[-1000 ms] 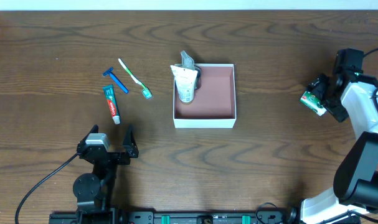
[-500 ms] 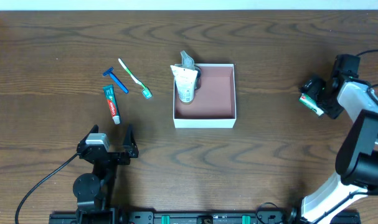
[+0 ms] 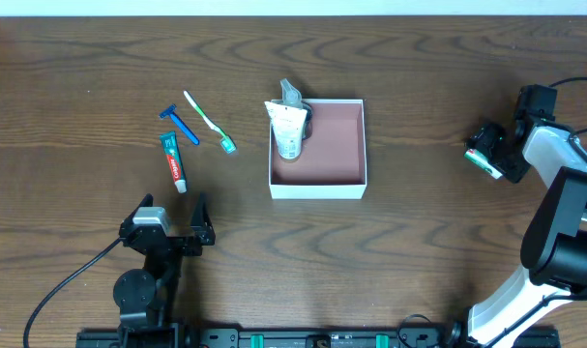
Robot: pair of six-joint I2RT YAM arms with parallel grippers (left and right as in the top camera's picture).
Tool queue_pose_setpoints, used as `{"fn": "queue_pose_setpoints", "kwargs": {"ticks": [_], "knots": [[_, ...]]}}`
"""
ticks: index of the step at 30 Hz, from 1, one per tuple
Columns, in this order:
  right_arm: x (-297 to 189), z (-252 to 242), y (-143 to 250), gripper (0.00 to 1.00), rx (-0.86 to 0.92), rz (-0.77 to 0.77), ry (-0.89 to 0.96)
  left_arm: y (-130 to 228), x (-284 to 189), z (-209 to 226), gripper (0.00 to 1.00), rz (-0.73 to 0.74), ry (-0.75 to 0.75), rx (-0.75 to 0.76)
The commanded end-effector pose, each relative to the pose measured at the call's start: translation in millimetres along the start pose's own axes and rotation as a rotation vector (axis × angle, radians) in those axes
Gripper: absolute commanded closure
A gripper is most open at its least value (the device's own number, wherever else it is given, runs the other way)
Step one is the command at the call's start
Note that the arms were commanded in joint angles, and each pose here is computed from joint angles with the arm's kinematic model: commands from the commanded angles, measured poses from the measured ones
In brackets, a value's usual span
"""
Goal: Pack container
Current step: 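Grasp the Dettol soap bar and carry it over the box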
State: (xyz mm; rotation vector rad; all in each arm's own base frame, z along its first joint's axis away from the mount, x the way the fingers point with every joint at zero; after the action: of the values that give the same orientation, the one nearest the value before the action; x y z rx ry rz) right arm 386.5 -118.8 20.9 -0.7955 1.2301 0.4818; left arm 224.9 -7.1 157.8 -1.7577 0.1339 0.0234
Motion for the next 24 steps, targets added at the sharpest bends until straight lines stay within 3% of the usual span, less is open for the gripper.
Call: {"fn": "queue_pose_setpoints", "kwargs": {"ticks": [1, 6, 9, 17, 24], "knots": [[20, 1, 19, 0.18, 0.004, 0.086, -0.028, 14, 1, 2, 0.02, 0.047, -0.005, 0.010], [13, 19, 14, 0.20, 0.004, 0.092, -0.127, 14, 1, 2, 0.02, 0.047, -0.005, 0.010], [-5, 45, 6, 0.20, -0.078, 0.077, -0.284, 14, 1, 2, 0.02, 0.047, -0.005, 0.010], [-93, 101, -11, 0.22, -0.251, -0.051, -0.648, 14, 1, 2, 0.02, 0.047, -0.005, 0.010], [-173, 144, 11, 0.25, -0.389, -0.097, -0.881, 14, 1, 2, 0.02, 0.047, -0.005, 0.010]]}}
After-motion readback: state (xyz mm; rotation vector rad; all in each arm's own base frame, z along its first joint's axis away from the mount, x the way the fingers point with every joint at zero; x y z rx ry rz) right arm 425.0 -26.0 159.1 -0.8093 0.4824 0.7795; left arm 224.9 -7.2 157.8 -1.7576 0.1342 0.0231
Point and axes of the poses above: each gripper's point midway between its finger pads, its own x axis out along the fingers, its own z axis along the line the jaws close on, y = z × x, the point moved 2 cm from there along -x, back along the fingers, and after that the axes turned 1 degree about -x, right-handed, at the moved point
